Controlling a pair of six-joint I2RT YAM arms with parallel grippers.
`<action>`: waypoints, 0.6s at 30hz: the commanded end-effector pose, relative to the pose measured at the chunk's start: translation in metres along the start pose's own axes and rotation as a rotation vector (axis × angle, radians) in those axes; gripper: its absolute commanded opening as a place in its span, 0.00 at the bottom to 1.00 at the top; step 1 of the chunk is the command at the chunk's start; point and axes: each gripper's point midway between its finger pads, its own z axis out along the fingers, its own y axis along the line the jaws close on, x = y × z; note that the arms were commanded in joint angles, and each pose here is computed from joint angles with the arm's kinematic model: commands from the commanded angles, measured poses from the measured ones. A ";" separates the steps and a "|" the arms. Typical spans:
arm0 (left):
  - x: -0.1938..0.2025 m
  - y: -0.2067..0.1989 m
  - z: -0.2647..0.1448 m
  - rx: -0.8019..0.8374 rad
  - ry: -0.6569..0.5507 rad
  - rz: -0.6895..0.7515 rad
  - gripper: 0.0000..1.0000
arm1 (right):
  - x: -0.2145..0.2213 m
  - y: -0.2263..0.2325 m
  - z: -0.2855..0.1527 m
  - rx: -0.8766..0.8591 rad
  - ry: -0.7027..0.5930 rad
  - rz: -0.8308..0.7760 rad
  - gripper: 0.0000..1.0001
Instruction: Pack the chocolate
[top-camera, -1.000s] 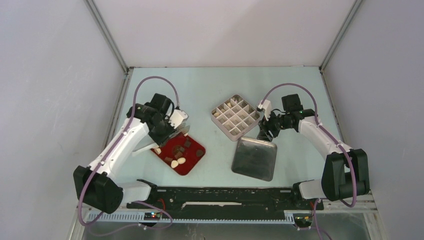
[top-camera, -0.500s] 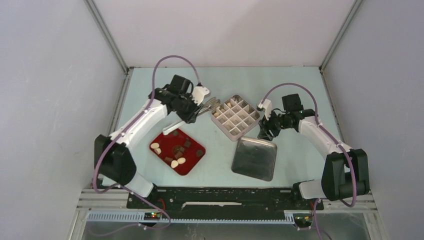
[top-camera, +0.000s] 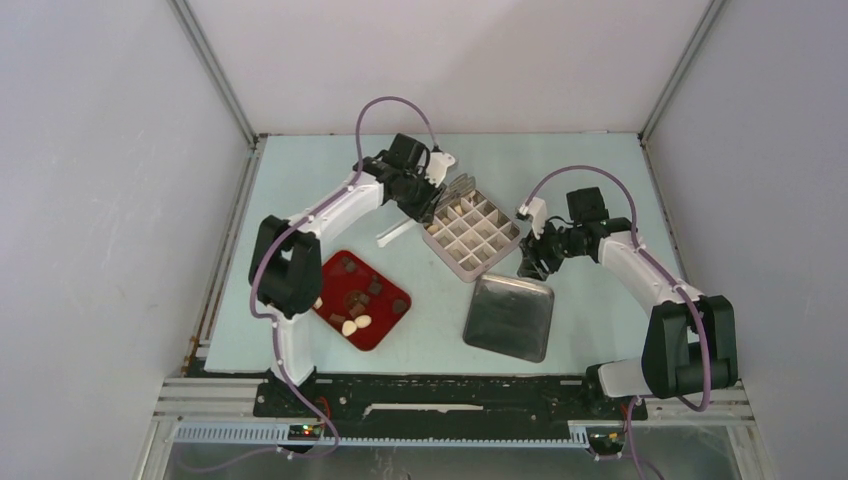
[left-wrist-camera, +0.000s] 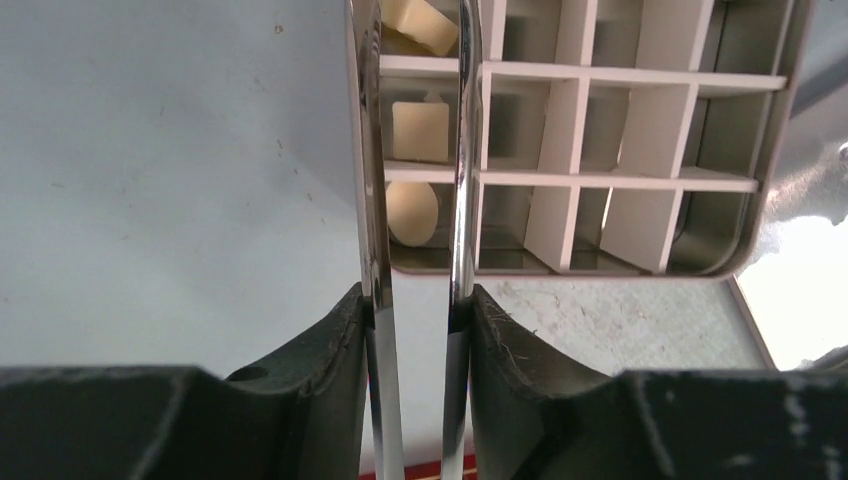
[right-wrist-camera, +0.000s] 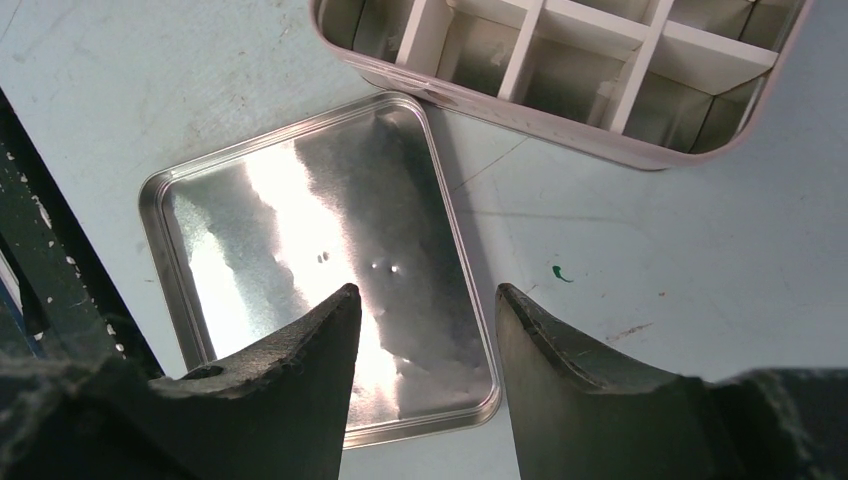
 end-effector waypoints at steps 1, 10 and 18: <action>-0.044 -0.003 -0.004 0.013 -0.120 -0.018 0.11 | -0.010 -0.008 -0.004 0.021 -0.030 -0.012 0.55; -0.039 -0.008 0.014 0.030 -0.063 -0.021 0.32 | -0.007 -0.009 -0.002 0.015 -0.024 -0.009 0.55; -0.044 -0.011 0.004 0.028 -0.073 -0.010 0.37 | -0.007 -0.009 -0.002 0.013 -0.024 -0.007 0.55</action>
